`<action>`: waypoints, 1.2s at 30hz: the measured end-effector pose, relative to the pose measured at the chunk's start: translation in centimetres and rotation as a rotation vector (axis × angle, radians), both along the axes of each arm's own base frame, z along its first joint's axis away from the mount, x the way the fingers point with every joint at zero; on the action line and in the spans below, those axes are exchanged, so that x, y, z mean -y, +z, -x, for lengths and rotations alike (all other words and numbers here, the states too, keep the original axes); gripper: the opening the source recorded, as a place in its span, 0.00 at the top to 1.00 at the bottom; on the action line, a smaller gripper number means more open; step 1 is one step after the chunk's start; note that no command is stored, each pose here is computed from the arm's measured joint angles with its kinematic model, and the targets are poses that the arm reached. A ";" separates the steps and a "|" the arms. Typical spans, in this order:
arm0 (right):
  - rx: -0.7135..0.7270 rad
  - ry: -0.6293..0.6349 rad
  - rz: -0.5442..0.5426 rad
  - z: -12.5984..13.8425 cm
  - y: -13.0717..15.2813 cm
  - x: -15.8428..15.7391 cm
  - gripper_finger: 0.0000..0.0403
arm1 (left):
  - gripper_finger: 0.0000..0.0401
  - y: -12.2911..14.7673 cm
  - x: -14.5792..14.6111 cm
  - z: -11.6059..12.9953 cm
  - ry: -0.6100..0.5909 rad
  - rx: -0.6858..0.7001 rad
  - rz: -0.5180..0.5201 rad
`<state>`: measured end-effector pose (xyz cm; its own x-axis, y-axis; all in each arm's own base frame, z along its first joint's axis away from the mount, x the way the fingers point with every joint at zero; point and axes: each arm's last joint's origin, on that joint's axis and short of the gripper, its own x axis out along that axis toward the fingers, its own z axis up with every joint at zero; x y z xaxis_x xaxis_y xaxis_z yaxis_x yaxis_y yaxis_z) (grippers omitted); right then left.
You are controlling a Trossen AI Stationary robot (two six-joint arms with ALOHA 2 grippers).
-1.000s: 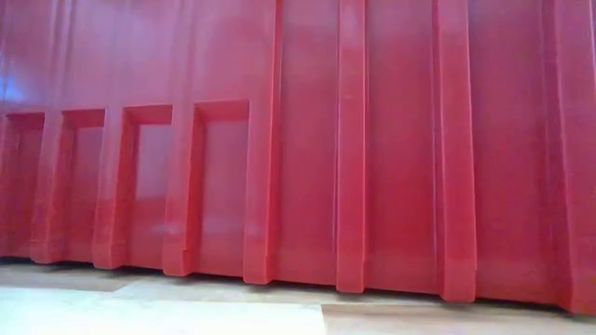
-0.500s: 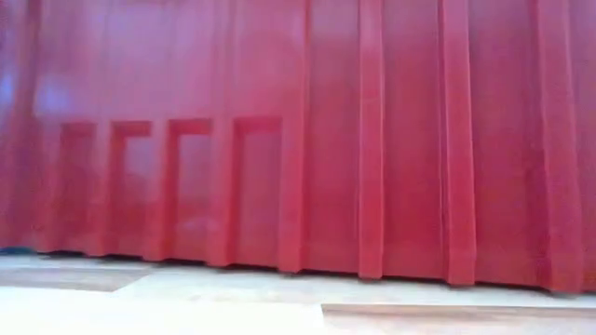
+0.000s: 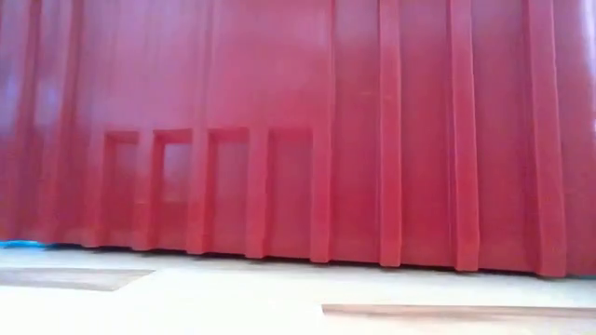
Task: Pick and place slides into bin
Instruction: Adjust the red container on the table
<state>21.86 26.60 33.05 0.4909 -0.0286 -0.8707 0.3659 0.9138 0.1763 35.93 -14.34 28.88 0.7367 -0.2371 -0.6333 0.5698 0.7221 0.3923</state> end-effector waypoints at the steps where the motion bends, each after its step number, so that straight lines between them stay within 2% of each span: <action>1: 0.008 0.017 -0.001 -0.3 -0.3 -0.3 0.56 | 1.00 0.0 -0.1 0.0 -0.002 0.003 -0.008; 5: 0.022 0.042 -0.003 -1.4 -0.8 -0.6 0.56 | 1.00 0.0 -0.5 -0.2 0.005 0.011 -0.031; 15: 0.027 -0.005 0.036 -2.8 -0.9 0.8 0.56 | 1.00 0.2 -1.3 -1.1 0.033 0.083 -0.045; 23: 0.025 -0.048 0.075 -3.5 -0.9 1.9 0.56 | 1.00 0.8 -1.1 -1.4 -0.001 0.139 -0.040; 28: 0.015 -0.070 0.097 -3.7 -0.9 2.5 0.56 | 0.98 3.7 -1.1 -1.4 -0.001 0.199 -0.027; 33: 0.005 -0.079 0.104 -3.8 -1.0 2.7 0.56 | 0.95 6.6 -1.4 -1.1 0.012 0.208 -0.110; 36: -0.011 -0.091 0.114 -3.7 -1.1 2.9 0.56 | 0.93 7.5 -1.8 -0.7 0.058 0.176 -0.205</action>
<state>25.51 23.71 31.99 0.4725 -0.1711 -0.8646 0.4493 0.8907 0.0692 36.64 -12.54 36.42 0.8483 -0.0717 -0.5246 0.4400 0.6467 0.6231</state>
